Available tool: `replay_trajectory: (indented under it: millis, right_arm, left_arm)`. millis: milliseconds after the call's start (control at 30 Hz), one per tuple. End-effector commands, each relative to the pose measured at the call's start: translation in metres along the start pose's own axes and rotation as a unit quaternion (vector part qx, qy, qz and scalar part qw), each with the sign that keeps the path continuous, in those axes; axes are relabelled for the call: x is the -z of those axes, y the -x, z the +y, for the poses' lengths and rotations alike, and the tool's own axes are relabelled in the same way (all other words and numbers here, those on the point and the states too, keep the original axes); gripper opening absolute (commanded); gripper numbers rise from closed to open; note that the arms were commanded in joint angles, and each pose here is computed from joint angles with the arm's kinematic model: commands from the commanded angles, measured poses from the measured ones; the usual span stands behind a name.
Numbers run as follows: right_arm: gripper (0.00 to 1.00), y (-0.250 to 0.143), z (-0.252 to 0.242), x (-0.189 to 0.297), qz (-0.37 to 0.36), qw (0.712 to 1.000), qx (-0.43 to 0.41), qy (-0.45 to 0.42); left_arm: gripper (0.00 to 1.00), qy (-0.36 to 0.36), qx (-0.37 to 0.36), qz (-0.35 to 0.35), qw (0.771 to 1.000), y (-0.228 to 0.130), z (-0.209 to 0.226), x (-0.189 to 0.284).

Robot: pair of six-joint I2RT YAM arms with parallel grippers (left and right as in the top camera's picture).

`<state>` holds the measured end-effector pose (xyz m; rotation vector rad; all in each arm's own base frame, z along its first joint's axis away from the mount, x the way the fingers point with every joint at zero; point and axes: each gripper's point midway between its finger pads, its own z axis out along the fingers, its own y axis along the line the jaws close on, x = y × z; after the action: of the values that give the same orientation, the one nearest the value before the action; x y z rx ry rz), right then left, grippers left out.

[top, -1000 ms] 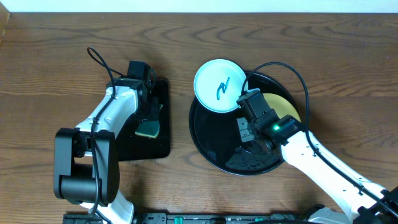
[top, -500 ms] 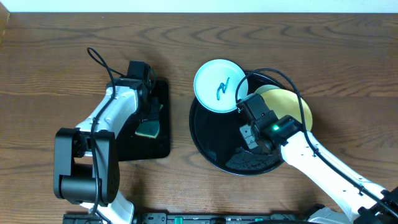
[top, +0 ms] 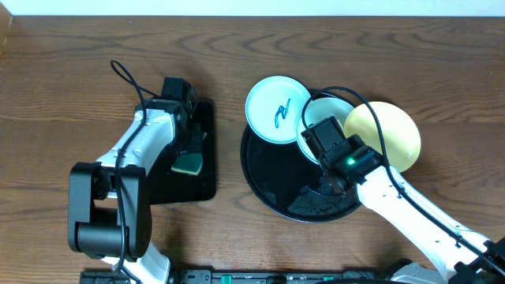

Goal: Clean dirty plates on tray and stack at the side

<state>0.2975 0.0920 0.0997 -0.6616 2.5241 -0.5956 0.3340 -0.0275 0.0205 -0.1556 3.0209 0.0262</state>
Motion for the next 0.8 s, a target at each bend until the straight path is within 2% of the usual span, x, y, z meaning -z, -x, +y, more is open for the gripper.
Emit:
replay_trajectory:
  millis: [0, 300, 400, 567, 767]
  right_arm:
    - [0.01, 0.008, -0.013, 0.007, -0.017, 0.999, -0.032, -0.029]
    - [0.01, 0.007, 0.005, 0.003, -0.005, 0.979, -0.198, 0.041]
    - [0.01, 0.006, -0.002, 0.000, -0.001, 0.977, -0.210, 0.035]
    - [0.01, -0.003, -0.025, -0.011, 0.015, 0.969, -0.246, 0.018]
    - [0.01, -0.030, -0.077, -0.035, 0.054, 0.932, -0.357, -0.017]
  left_arm:
    - [0.55, 0.004, 0.002, 0.012, 1.000, -0.005, 0.002, -0.006]
    - [0.54, 0.004, 0.002, 0.012, 1.000, -0.005, 0.002, -0.006]
    - [0.54, 0.004, 0.002, 0.012, 1.000, -0.005, 0.002, -0.006]
    - [0.54, 0.004, 0.002, 0.012, 1.000, -0.005, 0.003, -0.006]
    - [0.54, 0.004, 0.002, 0.012, 1.000, -0.005, 0.003, -0.006]
